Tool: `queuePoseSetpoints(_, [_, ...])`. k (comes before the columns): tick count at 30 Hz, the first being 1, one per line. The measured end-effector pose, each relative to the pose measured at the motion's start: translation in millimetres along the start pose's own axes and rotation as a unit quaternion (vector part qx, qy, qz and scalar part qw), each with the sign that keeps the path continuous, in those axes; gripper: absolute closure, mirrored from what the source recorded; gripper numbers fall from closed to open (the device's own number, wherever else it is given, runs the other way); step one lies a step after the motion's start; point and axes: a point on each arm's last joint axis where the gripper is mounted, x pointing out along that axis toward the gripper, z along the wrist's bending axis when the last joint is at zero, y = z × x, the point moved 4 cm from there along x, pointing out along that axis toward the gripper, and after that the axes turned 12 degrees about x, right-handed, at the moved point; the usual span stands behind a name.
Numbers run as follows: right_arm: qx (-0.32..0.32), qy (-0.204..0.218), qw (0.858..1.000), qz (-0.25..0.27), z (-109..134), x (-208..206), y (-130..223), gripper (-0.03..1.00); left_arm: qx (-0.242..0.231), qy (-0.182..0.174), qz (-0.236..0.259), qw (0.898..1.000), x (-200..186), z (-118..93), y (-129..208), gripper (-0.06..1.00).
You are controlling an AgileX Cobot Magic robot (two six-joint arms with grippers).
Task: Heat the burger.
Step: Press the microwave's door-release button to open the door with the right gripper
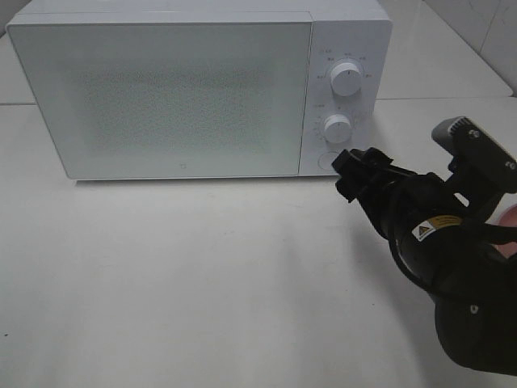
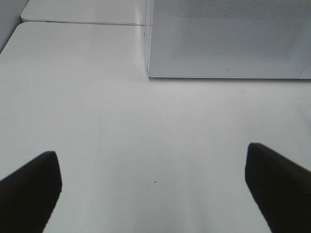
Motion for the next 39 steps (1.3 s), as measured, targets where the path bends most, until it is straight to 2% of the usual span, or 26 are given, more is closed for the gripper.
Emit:
queuePoseSetpoints(1, [0.036, 0.000, 0.999, 0.000, 0, 0, 0, 0.24, 0.000, 0.000, 0.000, 1.000, 0, 0, 0, -0.02])
queuePoseSetpoints(2, [0.098, 0.000, 0.995, 0.000, 0, 0, 0, 0.25, 0.000, 0.000, 0.000, 1.000, 0, 0, 0, -0.02])
queuePoseSetpoints(3, [0.098, 0.000, 0.995, 0.000, 0, 0, 0, 0.25, 0.000, 0.000, 0.000, 1.000, 0, 0, 0, -0.02])
queuePoseSetpoints(4, [0.124, 0.000, 0.992, 0.000, 0, 0, 0, 0.26, 0.000, 0.000, 0.000, 1.000, 0, 0, 0, -0.02])
queuePoseSetpoints(5, [0.187, 0.000, 0.982, 0.000, 0, 0, 0, 0.28, 0.000, 0.000, 0.000, 1.000, 0, 0, 0, -0.02])
queuePoseSetpoints(6, [0.187, 0.000, 0.982, 0.000, 0, 0, 0, 0.28, 0.000, 0.000, 0.000, 1.000, 0, 0, 0, -0.02])
queuePoseSetpoints(7, [0.241, 0.000, 0.971, 0.000, 0, 0, 0, 0.30, 0.000, 0.000, 0.000, 1.000, 0, 0, 0, -0.02])
queuePoseSetpoints(8, [0.241, 0.000, 0.971, 0.000, 0, 0, 0, 0.30, 0.000, 0.000, 0.000, 1.000, 0, 0, 0, -0.02])
queuePoseSetpoints(10, [0.299, 0.000, 0.954, 0.000, 0, 0, 0, 0.36, 0.000, 0.000, 0.000, 1.000, 0, 0, 0, -0.02])
queuePoseSetpoints(12, [0.313, 0.000, 0.950, 0.000, 0, 0, 0, 0.38, 0.000, 0.000, 0.000, 1.000, 0, 0, 0, -0.02])
queuePoseSetpoints(13, [0.343, 0.000, 0.939, 0.000, 0, 0, 0, 0.44, 0.000, 0.000, 0.000, 1.000, 0, 0, 0, -0.02])
queuePoseSetpoints(14, [0.343, 0.000, 0.939, 0.000, 0, 0, 0, 0.44, 0.000, 0.000, 0.000, 1.000, 0, 0, 0, -0.02])
queuePoseSetpoints(15, [0.365, 0.001, 0.931, 0.000, 0, 0, 0, 0.53, 0.000, 0.000, 0.000, 1.000, 0, 0, 0, -0.02])
queuePoseSetpoints(16, [0.365, 0.001, 0.931, 0.000, 0, 0, 0, 0.53, 0.000, 0.000, 0.000, 1.000, 0, 0, 0, -0.02])
queuePoseSetpoints(17, [0.375, 0.001, 0.927, 0.000, 0, 0, 0, 0.58, 0.000, 0.000, 0.000, 1.000, 0, 0, 0, -0.02])
queuePoseSetpoints(18, [0.390, 0.002, 0.921, 0.001, 0, 0, 0, 0.70, 0.000, 0.000, 0.000, 1.000, 0, 0, 0, -0.02])
queuePoseSetpoints(19, [0.390, 0.002, 0.921, 0.001, 0, 0, 0, 0.70, 0.000, 0.000, 0.000, 1.000, 0, 0, 0, -0.02])
queuePoseSetpoints(20, [0.394, 0.002, 0.919, 0.001, 0, 0, 0, 0.76, 0.000, 0.000, 0.000, 1.000, 0, 0, 0, -0.02])
queuePoseSetpoints(21, [0.398, 0.003, 0.917, 0.001, -1, 0, 1, 0.86, 0.000, 0.000, 0.000, 1.000, 0, 0, 0, -0.02])
queuePoseSetpoints(22, [0.398, 0.003, 0.917, 0.001, -1, 0, 1, 0.86, 0.000, 0.000, 0.000, 1.000, 0, 0, 0, -0.02])
queuePoseSetpoints(24, [0.402, 0.011, 0.915, 0.005, -2, 0, 2, 0.95, 0.000, 0.000, 0.000, 1.000, 0, 0, 0, -0.02])
queuePoseSetpoints(32, [0.400, 0.056, 0.914, 0.030, -10, -1, 13, 0.96, 0.000, 0.000, 0.000, 1.000, 0, 0, 0, -0.02])
queuePoseSetpoints(39, [0.393, 0.073, 0.916, 0.040, -15, 5, 11, 0.96, 0.000, 0.000, 0.000, 1.000, 0, 0, 0, -0.02])
